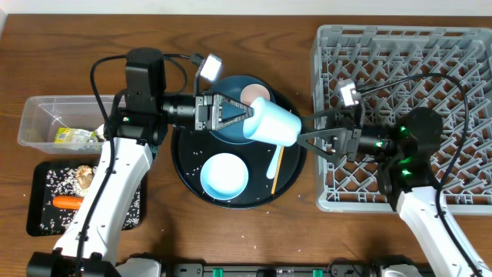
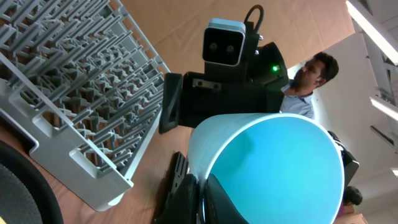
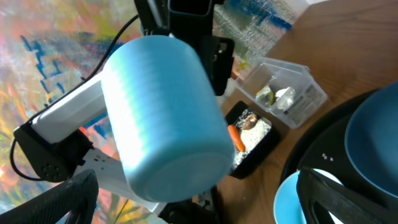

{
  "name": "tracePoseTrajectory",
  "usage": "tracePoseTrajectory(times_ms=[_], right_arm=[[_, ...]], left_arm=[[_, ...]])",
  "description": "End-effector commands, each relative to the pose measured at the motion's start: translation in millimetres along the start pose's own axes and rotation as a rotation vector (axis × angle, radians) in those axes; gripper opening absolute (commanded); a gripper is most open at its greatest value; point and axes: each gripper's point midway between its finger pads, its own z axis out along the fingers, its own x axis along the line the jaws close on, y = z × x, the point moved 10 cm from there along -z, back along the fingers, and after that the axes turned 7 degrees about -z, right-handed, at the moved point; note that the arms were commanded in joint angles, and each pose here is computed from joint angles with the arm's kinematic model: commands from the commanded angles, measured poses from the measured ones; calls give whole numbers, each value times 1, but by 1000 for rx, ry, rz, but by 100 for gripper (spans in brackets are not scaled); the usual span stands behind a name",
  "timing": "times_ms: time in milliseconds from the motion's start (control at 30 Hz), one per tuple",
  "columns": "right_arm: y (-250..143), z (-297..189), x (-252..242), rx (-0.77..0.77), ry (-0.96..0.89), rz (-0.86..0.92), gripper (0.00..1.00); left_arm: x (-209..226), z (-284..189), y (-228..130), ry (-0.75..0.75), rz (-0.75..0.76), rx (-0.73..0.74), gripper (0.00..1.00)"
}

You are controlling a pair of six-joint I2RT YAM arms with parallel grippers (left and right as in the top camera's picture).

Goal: Sort waste into correct bins and load items into the dishwasher rack
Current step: 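Reach the right gripper left toward the cup held by the left gripper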

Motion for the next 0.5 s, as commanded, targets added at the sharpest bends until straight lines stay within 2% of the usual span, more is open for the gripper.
tracePoseTrajectory(times_ms=[0,467], right_arm=[[5,10,8,-4,20,-39,96],[3,26,21,9,80,-135,89]], left_arm=[[-5,1,3,-4,16,1,6],[-5,1,3,-4,16,1,7]])
